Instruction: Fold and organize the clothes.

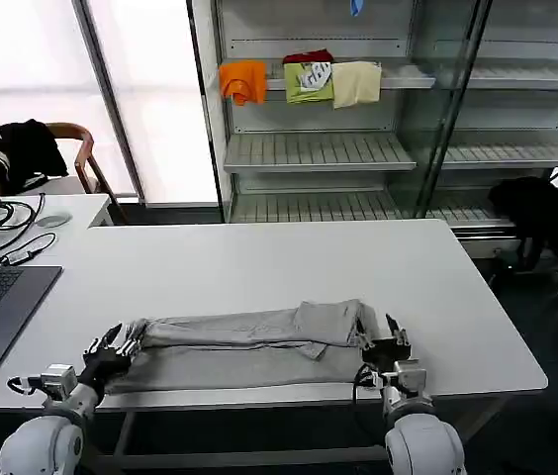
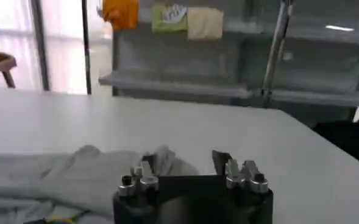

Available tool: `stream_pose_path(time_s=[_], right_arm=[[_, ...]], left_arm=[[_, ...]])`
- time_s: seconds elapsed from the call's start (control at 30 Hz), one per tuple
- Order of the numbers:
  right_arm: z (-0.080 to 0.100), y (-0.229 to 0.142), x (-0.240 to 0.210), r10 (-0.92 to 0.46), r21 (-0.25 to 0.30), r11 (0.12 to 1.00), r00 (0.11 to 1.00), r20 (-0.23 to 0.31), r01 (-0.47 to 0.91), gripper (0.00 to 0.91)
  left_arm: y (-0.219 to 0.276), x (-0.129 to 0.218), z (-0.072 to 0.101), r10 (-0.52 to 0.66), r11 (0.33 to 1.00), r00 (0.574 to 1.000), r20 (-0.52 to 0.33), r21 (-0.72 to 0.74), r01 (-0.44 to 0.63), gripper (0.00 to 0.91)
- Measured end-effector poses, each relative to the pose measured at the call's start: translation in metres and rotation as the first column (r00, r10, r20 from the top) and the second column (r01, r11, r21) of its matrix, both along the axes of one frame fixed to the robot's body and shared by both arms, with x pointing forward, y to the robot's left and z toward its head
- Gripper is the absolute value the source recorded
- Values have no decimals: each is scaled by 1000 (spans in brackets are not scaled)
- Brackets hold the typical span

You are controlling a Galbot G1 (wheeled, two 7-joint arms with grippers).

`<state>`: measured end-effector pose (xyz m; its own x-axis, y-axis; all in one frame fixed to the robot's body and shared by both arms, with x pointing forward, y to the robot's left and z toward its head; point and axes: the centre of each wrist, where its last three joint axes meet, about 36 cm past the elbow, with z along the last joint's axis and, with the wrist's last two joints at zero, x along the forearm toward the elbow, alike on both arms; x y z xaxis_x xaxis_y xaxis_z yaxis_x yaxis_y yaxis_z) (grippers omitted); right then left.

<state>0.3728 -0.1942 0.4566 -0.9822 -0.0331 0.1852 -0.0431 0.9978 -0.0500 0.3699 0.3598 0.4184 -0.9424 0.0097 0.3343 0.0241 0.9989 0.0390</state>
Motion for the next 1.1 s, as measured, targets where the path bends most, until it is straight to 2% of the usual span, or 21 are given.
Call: stream_pose_path(time_s=[0.13, 0.17, 0.2, 0.23, 0.27, 0.6, 0.83, 1.1], right_arm=[[18, 0, 4, 21, 38, 999, 997, 70, -24, 907], [21, 1, 5, 26, 45, 999, 996, 80, -30, 907], [24, 1, 6, 32, 51, 998, 995, 90, -36, 907], [27, 2, 6, 36, 57, 998, 994, 100, -42, 907], [29, 2, 7, 39, 62, 997, 993, 107, -46, 907], [37, 1, 11, 55, 86, 994, 988, 147, -68, 907], [39, -1, 12, 58, 91, 993, 986, 158, -73, 907], [42, -2, 14, 59, 89, 993, 984, 169, -75, 907]], left_arm=[[-6, -6, -5, 33, 999, 999, -4, 31, -33, 897], [-7, -8, -7, 40, 999, 999, -8, 35, -39, 705], [-8, -9, -9, 43, 998, 999, -10, 38, -43, 605], [-9, -10, -10, 47, 998, 999, -13, 42, -47, 373], [-10, -11, -11, 51, 998, 999, -15, 44, -50, 30], [-16, -16, -14, 61, 998, 998, -30, 29, -60, 10], [-20, -14, -9, 66, 997, 996, -54, -32, -68, 10], [-22, -12, -11, 63, 994, 995, -83, -84, -70, 10]])
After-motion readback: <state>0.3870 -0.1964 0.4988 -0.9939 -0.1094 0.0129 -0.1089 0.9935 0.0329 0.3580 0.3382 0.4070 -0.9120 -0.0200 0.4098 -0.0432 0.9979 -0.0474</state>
